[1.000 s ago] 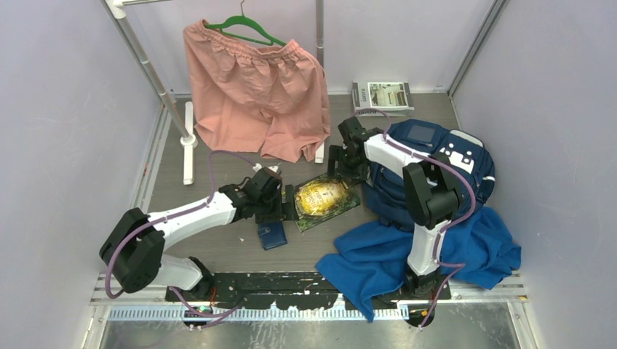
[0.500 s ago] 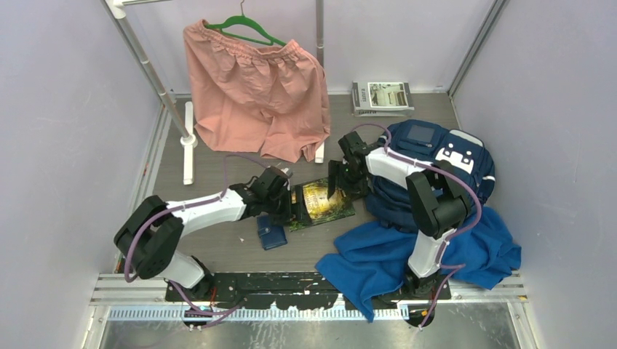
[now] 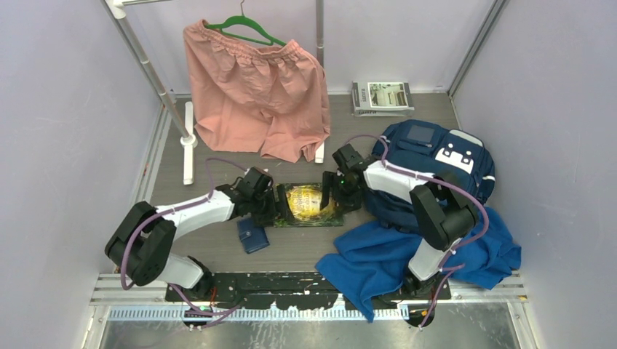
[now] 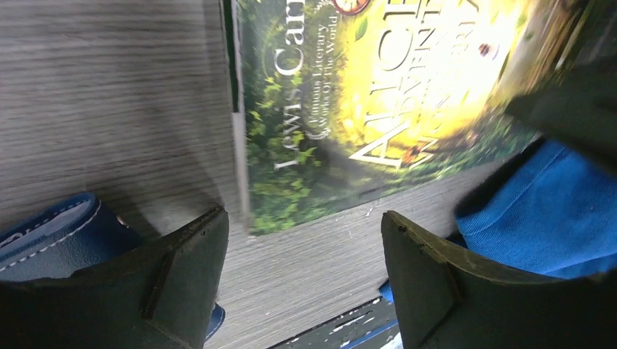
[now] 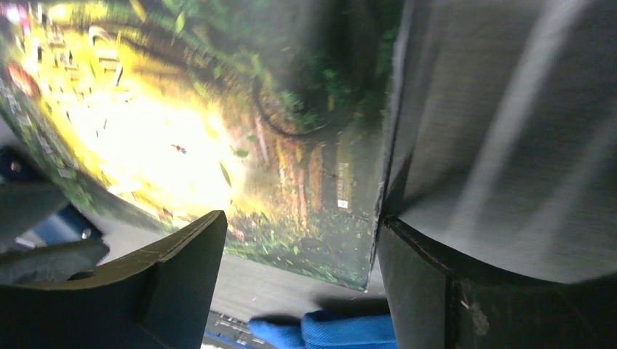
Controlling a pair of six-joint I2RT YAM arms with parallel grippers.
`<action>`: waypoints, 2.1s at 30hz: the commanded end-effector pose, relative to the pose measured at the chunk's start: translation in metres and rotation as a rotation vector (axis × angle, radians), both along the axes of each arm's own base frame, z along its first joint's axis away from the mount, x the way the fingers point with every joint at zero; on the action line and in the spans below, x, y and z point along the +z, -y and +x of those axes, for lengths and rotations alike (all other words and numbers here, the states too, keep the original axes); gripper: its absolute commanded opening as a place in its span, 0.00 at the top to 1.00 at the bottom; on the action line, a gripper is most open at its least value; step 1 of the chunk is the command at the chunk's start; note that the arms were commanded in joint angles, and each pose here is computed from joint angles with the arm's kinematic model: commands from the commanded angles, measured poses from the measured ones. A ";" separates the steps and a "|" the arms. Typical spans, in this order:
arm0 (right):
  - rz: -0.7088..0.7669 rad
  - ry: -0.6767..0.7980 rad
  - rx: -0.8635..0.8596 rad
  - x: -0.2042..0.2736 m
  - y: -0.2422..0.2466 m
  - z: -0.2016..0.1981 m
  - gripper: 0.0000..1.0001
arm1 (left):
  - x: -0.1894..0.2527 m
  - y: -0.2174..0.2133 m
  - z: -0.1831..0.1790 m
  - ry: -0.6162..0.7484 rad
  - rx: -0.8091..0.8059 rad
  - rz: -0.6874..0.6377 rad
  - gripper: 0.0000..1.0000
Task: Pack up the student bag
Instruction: Adjust the book at the center of the board.
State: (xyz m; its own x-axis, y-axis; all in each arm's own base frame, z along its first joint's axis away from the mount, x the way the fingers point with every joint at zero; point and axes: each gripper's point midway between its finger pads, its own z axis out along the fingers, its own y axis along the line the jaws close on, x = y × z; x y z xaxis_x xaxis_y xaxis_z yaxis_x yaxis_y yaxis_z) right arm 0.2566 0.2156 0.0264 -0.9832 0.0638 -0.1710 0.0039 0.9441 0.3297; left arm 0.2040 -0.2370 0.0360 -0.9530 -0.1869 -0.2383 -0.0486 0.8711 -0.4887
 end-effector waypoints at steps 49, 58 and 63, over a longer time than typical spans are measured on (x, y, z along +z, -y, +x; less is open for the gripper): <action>0.147 -0.002 0.118 0.018 -0.055 -0.046 0.18 | 0.015 0.017 0.073 -0.020 0.075 -0.240 0.26; 0.171 0.072 0.294 0.041 -0.095 -0.089 0.18 | 0.050 0.017 0.107 0.054 -0.003 -0.177 0.26; 0.036 0.203 0.261 0.057 -0.061 -0.056 0.16 | 0.072 0.013 0.102 0.103 -0.031 -0.169 0.28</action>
State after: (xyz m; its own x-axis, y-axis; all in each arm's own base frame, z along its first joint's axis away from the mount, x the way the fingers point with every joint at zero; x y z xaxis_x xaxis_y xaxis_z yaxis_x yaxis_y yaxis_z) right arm 0.1626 0.2972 0.0513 -0.9530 -0.2138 -0.2148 -0.2881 0.8590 0.4232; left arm 0.3139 -0.2527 0.0797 -0.9347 -0.2575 -0.2449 -0.0446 0.7687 -0.6380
